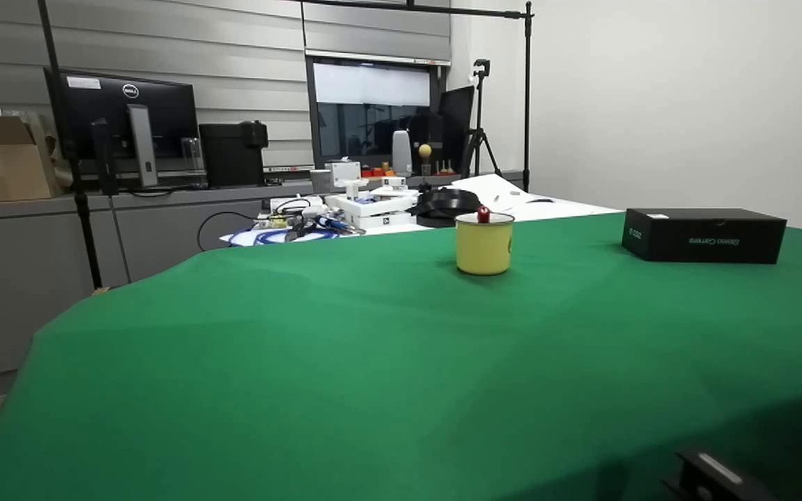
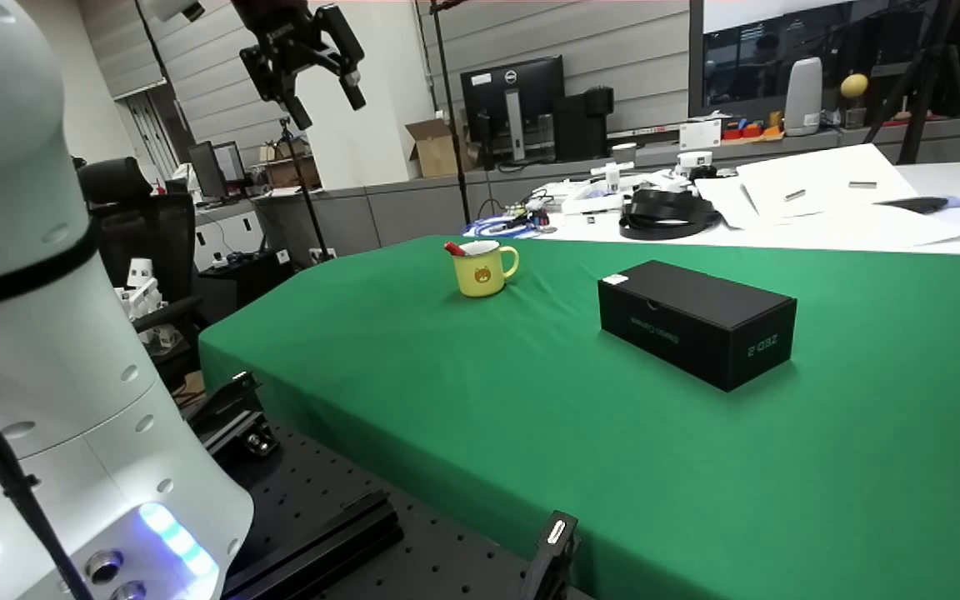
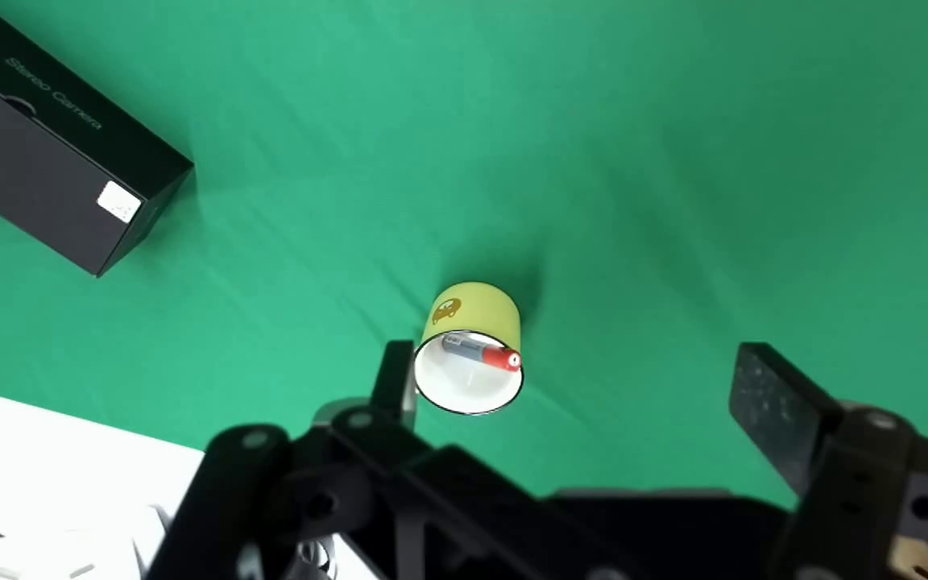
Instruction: Put the marker on the table
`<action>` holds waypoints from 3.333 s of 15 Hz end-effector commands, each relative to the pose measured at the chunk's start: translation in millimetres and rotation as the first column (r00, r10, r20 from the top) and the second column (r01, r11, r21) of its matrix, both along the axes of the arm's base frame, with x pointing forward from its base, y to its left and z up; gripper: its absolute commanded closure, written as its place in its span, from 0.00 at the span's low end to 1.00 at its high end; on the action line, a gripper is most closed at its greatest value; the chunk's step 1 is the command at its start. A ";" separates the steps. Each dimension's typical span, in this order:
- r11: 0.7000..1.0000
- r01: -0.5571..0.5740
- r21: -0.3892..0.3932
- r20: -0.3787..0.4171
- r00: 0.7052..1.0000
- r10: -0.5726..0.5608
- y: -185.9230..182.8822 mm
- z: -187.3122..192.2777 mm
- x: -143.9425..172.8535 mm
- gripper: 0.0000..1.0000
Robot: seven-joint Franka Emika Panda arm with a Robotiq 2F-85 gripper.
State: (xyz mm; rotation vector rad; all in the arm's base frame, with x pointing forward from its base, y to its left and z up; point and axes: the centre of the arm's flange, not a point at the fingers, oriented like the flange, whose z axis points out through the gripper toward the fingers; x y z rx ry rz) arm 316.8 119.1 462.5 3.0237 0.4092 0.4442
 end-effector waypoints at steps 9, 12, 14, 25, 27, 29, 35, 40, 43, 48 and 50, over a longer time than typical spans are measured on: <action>0.996 0.064 0.058 -0.121 0.991 -0.057 -26.6 -18.9 159.5 0.00; 0.972 0.228 0.058 -0.200 0.957 -0.212 -34.1 -32.8 202.4 0.00; 0.947 0.315 0.068 -0.248 0.925 -0.289 -38.0 -43.1 226.3 0.00; 0.711 0.697 0.091 -0.513 0.645 -0.567 -47.0 -106.1 278.2 0.00; 0.652 0.750 0.111 -0.567 0.587 -0.578 -49.3 -118.8 280.3 0.00; 0.594 0.791 0.145 -0.627 0.538 -0.563 -52.0 -130.3 281.0 0.00; 0.349 0.921 0.175 -0.765 0.350 -0.541 -68.6 -171.3 282.0 0.00; 0.195 0.977 0.087 -0.827 0.180 -0.533 -73.0 -202.9 271.4 0.00; 0.139 0.989 0.047 -0.833 0.116 -0.541 -74.6 -219.3 263.0 0.00; 0.085 0.996 0.016 -0.824 0.061 -0.564 -73.6 -239.3 253.7 0.00; 0.077 0.997 0.010 -0.821 0.052 -0.568 -72.1 -245.4 251.0 0.00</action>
